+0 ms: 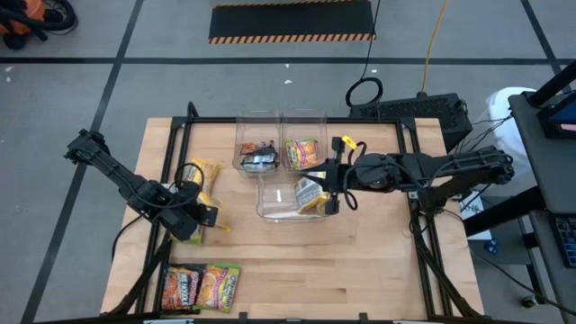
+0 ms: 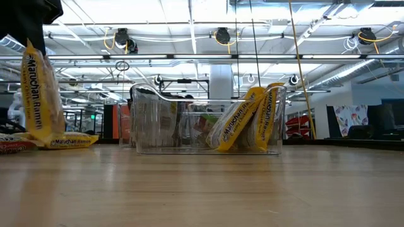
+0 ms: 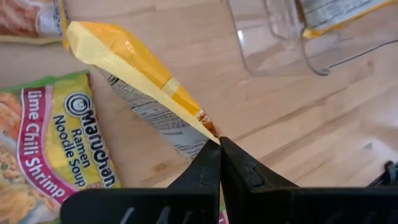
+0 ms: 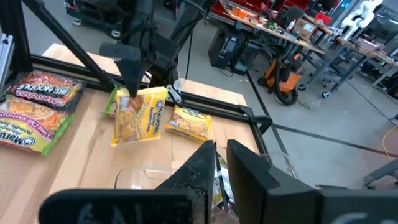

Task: Sort Maruchan noodles
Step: Put the yellow noodle pack into the bottom transparent bin

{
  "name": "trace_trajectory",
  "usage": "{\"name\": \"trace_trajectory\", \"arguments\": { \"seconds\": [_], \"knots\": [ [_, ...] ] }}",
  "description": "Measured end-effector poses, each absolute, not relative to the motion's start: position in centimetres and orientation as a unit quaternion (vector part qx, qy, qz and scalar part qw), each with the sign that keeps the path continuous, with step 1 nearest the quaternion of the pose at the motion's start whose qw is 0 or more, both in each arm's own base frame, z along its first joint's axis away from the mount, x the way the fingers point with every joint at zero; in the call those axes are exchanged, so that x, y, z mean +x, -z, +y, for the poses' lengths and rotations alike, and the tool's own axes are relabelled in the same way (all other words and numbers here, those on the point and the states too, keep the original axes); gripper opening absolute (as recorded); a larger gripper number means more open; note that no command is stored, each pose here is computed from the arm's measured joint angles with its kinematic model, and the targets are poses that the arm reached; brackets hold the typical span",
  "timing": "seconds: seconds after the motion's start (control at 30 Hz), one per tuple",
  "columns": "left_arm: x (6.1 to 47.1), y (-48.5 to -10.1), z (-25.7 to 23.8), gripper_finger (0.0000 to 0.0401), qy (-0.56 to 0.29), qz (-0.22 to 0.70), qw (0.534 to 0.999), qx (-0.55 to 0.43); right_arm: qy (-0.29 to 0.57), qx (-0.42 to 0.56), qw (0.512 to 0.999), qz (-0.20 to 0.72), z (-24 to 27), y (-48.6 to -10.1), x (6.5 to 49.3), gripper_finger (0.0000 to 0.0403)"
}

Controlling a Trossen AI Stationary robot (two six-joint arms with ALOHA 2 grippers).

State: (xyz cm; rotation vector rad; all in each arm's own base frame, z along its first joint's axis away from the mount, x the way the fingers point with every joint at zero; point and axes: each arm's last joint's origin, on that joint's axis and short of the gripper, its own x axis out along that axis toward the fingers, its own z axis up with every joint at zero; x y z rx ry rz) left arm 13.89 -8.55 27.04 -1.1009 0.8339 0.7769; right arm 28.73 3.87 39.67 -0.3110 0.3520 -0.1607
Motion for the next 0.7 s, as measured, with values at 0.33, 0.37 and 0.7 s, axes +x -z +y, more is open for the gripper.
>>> {"name": "trace_trajectory", "arguments": {
  "seconds": [0.33,0.37,0.7],
  "knots": [
    [14.3,-29.2,-8.5,0.0,-0.328,0.339,0.733,-0.49,0.104,-0.163,0.962,0.194,3.5,-40.0,27.4,0.0041],
    [14.3,-29.4,-8.5,0.0,-0.325,0.337,0.735,-0.49,0.113,-0.166,0.959,0.201,3.4,-40.0,27.1,0.0041],
    [15.2,-32.9,-7.2,0.0,-0.301,0.298,0.774,-0.47,0.139,-0.176,0.95,0.218,3.1,-40.1,26.2,0.0041]
  ]
}}
